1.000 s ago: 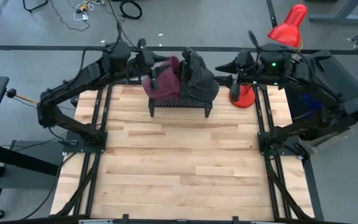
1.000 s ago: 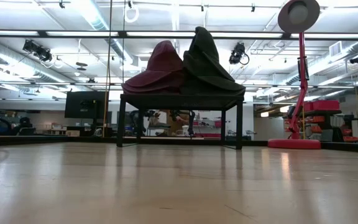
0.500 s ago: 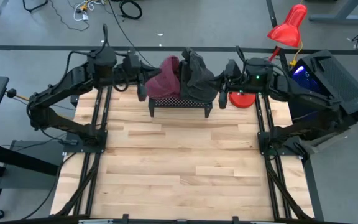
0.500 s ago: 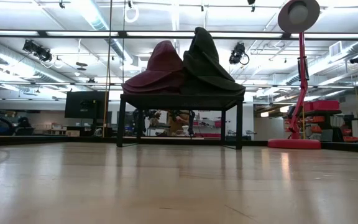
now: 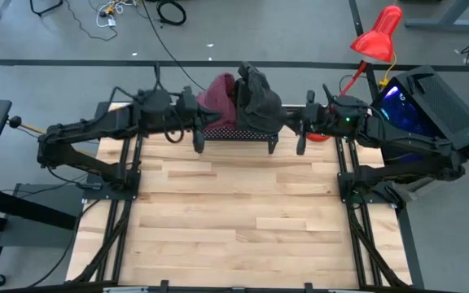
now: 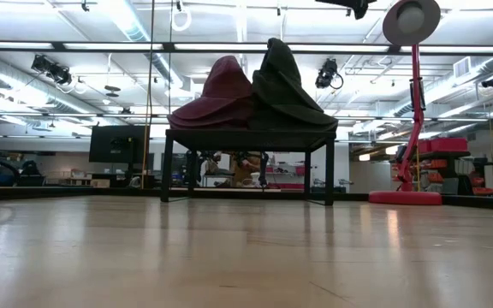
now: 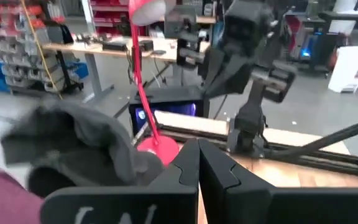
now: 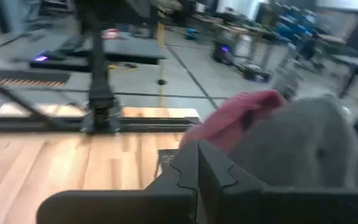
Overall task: Pick & Place hat
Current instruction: Return to Home Position
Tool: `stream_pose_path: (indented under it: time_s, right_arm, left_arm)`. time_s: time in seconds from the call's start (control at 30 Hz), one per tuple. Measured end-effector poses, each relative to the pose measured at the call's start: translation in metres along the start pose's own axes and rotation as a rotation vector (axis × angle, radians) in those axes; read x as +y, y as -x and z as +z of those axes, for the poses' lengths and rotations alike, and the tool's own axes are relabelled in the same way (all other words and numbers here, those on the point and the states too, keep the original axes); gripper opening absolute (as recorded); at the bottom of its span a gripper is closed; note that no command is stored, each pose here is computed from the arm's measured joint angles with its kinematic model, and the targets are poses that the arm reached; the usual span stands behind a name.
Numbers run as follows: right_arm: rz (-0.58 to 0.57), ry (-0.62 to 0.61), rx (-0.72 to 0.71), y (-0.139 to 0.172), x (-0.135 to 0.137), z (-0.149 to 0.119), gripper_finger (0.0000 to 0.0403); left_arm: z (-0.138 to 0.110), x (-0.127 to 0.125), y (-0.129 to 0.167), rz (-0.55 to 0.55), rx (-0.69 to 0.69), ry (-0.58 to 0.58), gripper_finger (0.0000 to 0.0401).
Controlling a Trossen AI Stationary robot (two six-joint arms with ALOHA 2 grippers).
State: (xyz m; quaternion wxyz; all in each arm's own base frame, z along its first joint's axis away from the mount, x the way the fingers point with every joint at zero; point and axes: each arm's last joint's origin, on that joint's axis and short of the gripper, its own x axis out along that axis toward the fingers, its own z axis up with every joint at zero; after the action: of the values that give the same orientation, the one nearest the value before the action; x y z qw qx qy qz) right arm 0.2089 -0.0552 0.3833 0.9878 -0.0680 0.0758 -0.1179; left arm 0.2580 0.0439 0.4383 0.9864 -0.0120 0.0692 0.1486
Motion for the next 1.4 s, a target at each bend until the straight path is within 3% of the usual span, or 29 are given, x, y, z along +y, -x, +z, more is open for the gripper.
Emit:
stream_pose_path:
  time_s: [0.23, 0.5, 0.7, 1.03, 1.4]
  right_arm:
    - [0.069, 0.139, 0.012, 0.009, 0.012, -0.025, 0.0001]
    - [0.088, 0.055, -0.093, 0.019, 0.024, -0.054, 0.0000]
    - [0.100, 0.014, -0.083, 0.034, 0.028, -0.077, 0.0000]
    - [0.090, -0.013, 0.021, 0.052, 0.030, -0.108, 0.0000]
    - [0.170, -0.102, 0.036, 0.061, 0.034, -0.124, 0.0000]
  left_arm:
    - [-0.029, -0.009, -0.011, 0.025, -0.038, 0.062, 0.0001]
    - [-0.072, -0.019, -0.014, 0.010, -0.078, 0.133, 0.0001]
    - [-0.099, -0.018, 0.007, 0.063, -0.073, 0.152, 0.0001]
    - [-0.138, -0.010, 0.058, 0.014, -0.124, 0.193, 0.0001]
    - [-0.200, -0.003, 0.083, -0.034, -0.124, 0.182, 0.0001]
